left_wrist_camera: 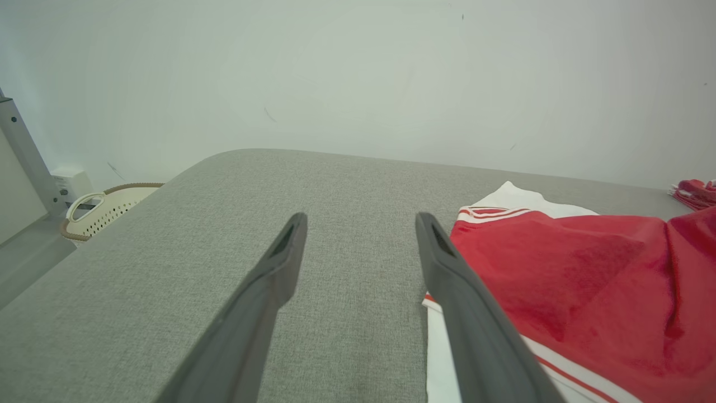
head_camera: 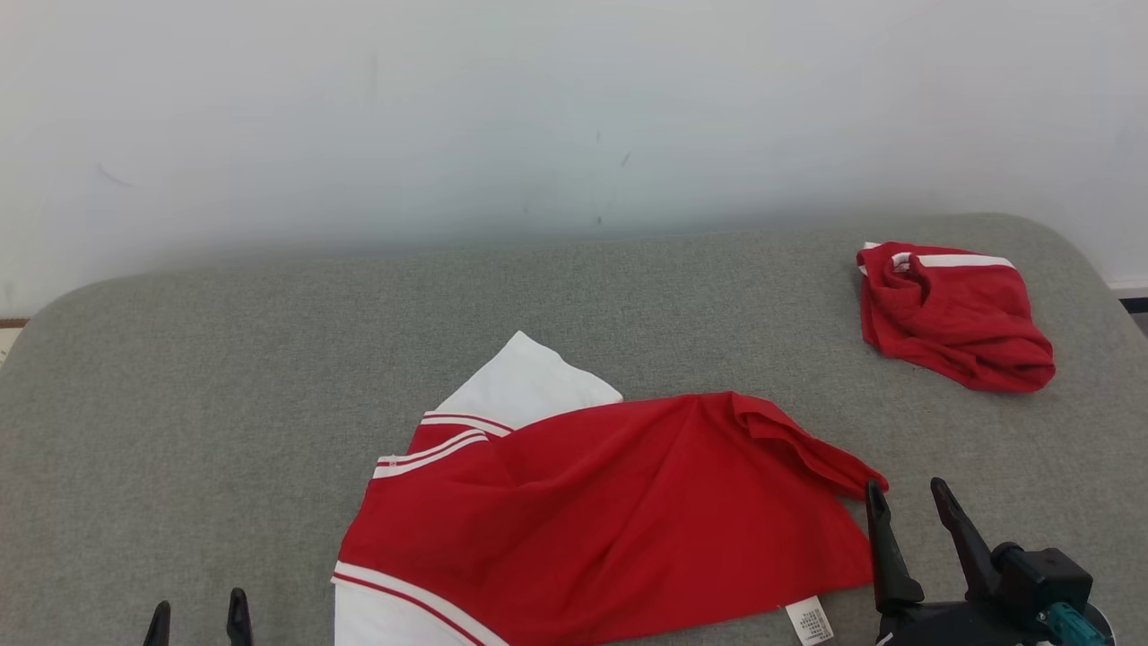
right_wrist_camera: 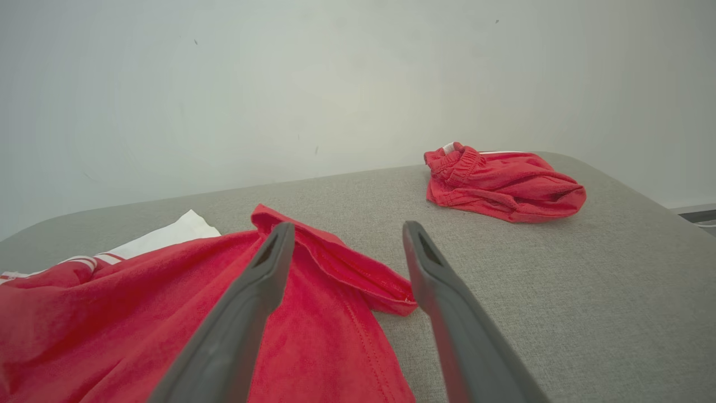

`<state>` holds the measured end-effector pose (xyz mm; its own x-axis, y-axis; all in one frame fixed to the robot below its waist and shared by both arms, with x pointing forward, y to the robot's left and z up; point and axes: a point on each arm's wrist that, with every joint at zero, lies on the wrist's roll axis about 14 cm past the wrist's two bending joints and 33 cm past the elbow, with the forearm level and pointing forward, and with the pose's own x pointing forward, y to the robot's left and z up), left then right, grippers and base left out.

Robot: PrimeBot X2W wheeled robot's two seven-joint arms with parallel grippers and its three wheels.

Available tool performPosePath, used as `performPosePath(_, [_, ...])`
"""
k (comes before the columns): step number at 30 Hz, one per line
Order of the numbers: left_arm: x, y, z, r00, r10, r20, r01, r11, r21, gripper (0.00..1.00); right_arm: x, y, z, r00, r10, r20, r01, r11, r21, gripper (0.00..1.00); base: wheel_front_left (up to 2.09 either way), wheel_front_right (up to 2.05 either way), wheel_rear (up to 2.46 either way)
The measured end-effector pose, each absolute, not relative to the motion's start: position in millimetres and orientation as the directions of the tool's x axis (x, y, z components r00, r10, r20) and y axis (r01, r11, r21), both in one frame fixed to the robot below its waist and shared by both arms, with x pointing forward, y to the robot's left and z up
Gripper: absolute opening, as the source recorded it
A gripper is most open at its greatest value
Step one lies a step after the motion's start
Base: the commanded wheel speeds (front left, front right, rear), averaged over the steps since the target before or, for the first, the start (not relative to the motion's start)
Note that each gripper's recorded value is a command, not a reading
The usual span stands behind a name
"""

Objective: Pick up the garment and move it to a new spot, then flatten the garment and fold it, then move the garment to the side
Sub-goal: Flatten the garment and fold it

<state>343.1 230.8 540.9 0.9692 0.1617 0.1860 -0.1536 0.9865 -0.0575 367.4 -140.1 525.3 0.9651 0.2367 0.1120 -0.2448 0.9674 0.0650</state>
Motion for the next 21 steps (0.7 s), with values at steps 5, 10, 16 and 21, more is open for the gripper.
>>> performPosePath(5, [342.8, 231.6, 539.9, 0.969, 0.166, 0.183, -0.158, 0.986, -0.058, 1.00, 367.9, -138.3, 526.0, 0.964, 0.242, 0.113, -0.250, 0.966, 0.064, 1.00, 0.00, 0.00, 0.00])
performPosePath(10, [342.8, 232.0, 539.4, 0.969, 0.167, 0.181, -0.159, 0.985, -0.059, 1.00, 367.7, -137.9, 525.3, 0.964, 0.243, 0.110, -0.251, 0.966, 0.065, 1.00, 0.00, 0.00, 0.00])
performPosePath(16, [343.6, 231.6, 539.2, 0.969, 0.166, 0.181, -0.158, 0.986, -0.057, 1.00, 367.6, -138.3, 524.0, 0.965, 0.242, 0.105, -0.249, 0.966, 0.066, 1.00, 0.00, 0.00, 0.00])
performPosePath(21, [344.6, 230.5, 539.7, 0.970, 0.163, 0.182, -0.155, 0.986, -0.057, 1.00, 367.7, -138.4, 523.6, 0.965, 0.242, 0.104, -0.249, 0.966, 0.066, 1.00, 0.00, 0.00, 0.00])
